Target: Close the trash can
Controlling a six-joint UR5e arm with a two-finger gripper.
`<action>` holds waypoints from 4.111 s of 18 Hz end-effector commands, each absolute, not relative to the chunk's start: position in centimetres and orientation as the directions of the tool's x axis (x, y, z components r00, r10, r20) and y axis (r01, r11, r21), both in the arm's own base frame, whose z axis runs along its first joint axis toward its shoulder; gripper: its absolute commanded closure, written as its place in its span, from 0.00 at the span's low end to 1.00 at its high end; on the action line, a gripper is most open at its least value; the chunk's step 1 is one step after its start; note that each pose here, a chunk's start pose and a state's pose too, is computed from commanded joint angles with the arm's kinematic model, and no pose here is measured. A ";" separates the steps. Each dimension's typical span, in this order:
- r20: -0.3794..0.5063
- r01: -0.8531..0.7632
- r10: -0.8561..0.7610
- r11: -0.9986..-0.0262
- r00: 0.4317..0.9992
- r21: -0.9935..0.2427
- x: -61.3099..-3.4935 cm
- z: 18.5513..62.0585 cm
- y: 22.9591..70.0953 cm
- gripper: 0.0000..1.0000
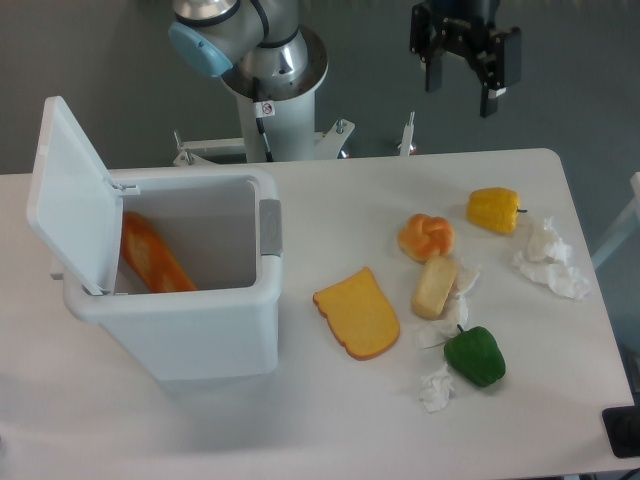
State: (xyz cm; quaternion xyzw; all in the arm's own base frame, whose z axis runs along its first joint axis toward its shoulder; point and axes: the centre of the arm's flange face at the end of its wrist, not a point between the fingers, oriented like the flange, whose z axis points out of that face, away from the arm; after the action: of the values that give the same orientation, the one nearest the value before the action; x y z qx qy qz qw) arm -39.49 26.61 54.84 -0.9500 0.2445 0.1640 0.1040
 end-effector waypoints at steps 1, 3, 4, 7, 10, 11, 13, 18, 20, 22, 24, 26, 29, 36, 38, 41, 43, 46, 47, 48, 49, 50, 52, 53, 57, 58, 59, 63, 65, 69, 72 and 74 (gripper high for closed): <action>-0.362 -0.499 -0.430 -0.859 0.827 -0.118 -39.5 54.8 26.7 0.00; -0.365 -0.496 -0.427 -0.860 0.827 -0.118 -39.5 55.1 26.7 0.00; -0.365 -0.496 -0.427 -0.860 0.827 -0.118 -39.5 55.1 26.7 0.00; -0.371 -0.503 -0.427 -0.854 0.824 -0.135 -39.5 55.3 26.9 0.00; -0.383 -0.469 -0.369 -0.858 0.847 -0.210 -39.4 55.9 27.3 0.00; -0.378 -0.439 -0.334 -0.867 0.863 -0.236 -39.3 56.0 27.5 0.00; -0.364 -0.377 -0.261 -0.877 0.894 -0.297 -39.0 56.3 27.9 0.00; -0.285 -0.245 -0.108 -0.829 0.952 -0.502 -38.1 57.3 29.2 0.00; -0.238 -0.197 -0.065 -0.784 0.969 -0.589 -37.7 57.8 29.9 0.00; -0.191 -0.151 -0.033 -0.745 0.981 -0.649 -37.4 58.2 30.4 0.00; -0.146 -0.091 0.013 -0.725 0.989 -0.683 -37.1 59.2 30.8 0.00; -0.101 -0.038 0.047 -0.710 0.994 -0.703 -36.3 60.1 32.0 0.00; -0.011 0.070 0.115 -0.674 0.993 -0.735 -35.3 61.5 35.3 0.00; 0.197 0.244 0.143 -0.566 0.970 -0.787 -34.4 63.0 38.9 0.00; 0.278 0.293 0.111 -0.537 0.954 -0.791 -33.3 63.2 40.1 0.00; 0.362 0.360 0.101 -0.517 0.927 -0.777 -32.2 63.5 41.1 0.00; 0.387 0.371 0.085 -0.526 0.918 -0.765 -30.6 63.6 42.3 0.00; 0.435 0.405 0.078 -0.538 0.897 -0.739 -28.5 63.7 43.6 0.00; 0.437 0.399 0.065 -0.542 0.897 -0.739 -27.8 63.9 44.0 0.00; 0.439 0.397 0.057 -0.543 0.897 -0.740 -27.1 64.2 44.2 0.00; 0.446 0.397 0.047 -0.547 0.894 -0.737 -26.2 64.3 44.5 0.00; 0.451 0.388 0.027 -0.556 0.892 -0.735 -24.7 64.4 45.0 0.00; 0.444 0.369 0.003 -0.560 0.896 -0.742 -23.2 65.0 45.3 0.00; 0.441 0.366 0.000 -0.559 0.898 -0.744 -23.0 65.3 45.3 0.00; 0.445 0.357 -0.021 -0.563 0.895 -0.745 -21.4 66.2 46.0 0.00; 0.447 0.356 -0.027 -0.563 0.894 -0.746 -20.9 66.4 46.0 0.00; 0.460 0.367 -0.023 -0.567 0.888 -0.738 -20.4 66.5 46.1 0.00; 0.475 0.373 -0.033 -0.571 0.879 -0.731 -19.2 67.0 46.6 0.00; 0.472 0.364 -0.046 -0.574 0.880 -0.734 -18.4 67.3 46.8 0.00; 0.486 0.358 -0.070 -0.588 0.871 -0.725 -16.7 67.3 47.5 0.00; 0.482 0.337 -0.099 -0.594 0.871 -0.731 -15.0 67.6 47.9 0.00; 0.489 0.336 -0.108 -0.600 0.865 -0.726 -14.1 67.6 48.1 0.00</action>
State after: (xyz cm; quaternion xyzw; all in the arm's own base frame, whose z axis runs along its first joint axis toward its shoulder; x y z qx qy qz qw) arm -14.14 48.10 67.62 -0.8586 -0.0665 -0.2508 0.4421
